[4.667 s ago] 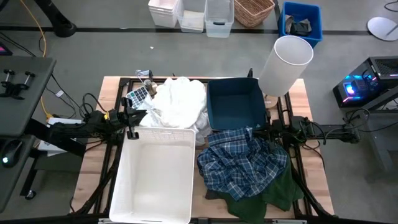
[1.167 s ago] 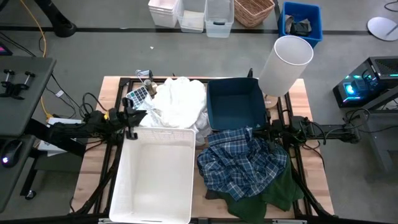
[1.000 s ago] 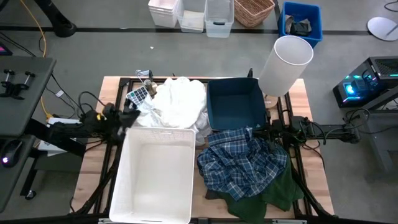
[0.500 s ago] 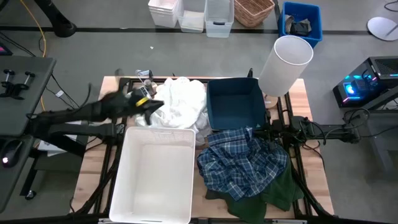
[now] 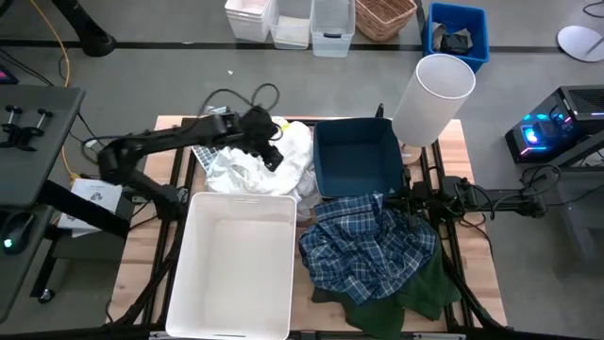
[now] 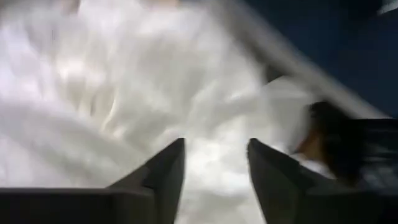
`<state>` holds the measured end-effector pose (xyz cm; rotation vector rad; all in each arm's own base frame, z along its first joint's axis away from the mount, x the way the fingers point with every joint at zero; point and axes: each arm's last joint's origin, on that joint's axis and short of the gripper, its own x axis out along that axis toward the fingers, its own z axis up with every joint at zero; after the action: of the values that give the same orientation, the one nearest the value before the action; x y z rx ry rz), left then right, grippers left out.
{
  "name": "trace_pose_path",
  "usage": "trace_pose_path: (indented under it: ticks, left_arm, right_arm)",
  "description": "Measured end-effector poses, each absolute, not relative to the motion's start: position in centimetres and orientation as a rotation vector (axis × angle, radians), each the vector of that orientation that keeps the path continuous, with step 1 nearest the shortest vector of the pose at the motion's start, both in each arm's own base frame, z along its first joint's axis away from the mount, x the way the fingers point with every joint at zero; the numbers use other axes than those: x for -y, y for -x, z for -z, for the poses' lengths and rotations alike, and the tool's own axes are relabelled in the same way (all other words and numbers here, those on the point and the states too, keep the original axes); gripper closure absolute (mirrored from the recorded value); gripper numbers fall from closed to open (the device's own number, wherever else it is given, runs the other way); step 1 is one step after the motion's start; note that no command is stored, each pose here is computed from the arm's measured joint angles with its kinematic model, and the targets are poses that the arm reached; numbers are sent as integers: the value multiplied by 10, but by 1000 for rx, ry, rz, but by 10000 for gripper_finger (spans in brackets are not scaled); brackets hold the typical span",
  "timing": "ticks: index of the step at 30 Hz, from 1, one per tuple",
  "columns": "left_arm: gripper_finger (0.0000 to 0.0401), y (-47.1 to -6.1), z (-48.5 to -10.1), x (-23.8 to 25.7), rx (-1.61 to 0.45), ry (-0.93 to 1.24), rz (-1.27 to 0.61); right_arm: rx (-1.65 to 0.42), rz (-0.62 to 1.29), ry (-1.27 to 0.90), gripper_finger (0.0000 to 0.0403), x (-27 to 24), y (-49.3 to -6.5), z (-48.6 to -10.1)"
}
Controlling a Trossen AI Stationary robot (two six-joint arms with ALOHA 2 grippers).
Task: Sort clothes
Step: Put the white shirt into the white bin
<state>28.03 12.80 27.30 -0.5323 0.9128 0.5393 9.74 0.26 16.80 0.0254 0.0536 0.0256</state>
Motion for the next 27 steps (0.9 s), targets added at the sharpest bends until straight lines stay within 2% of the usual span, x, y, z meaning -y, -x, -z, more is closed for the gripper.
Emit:
trace_pose_path:
  ticks: [4,8,14,20,22,24,26,27]
  left_arm:
    - [157,-291,-248,-140,-1001,643,-620]
    - [114,-301,-236,-146,-1030,641,-668]
    - [103,-306,-203,-151,-1153,650,-821]
    - [103,-316,-163,-153,-1269,689,-866]
    - [109,-318,-152,-154,-1306,702,-851]
    - [134,-320,-145,-153,-1338,689,-825]
    - [192,-321,-144,-150,-1350,674,-799]
    - [237,-320,-147,-149,-1348,672,-783]
  right_arm:
    - [-54,-26,-25,402,-3,-97,-168]
    - [-53,-26,-25,402,-3,-97,-168]
    - [-54,-26,-25,402,-3,-97,-168]
    - [-54,-26,-25,402,-3,-97,-168]
    - [-53,-26,-25,402,-3,-97,-168]
    - [-53,-26,-25,402,-3,-97,-168]
    - [-54,-26,-25,402,-3,-97,-168]
    - [-53,-26,-25,402,-3,-97,-168]
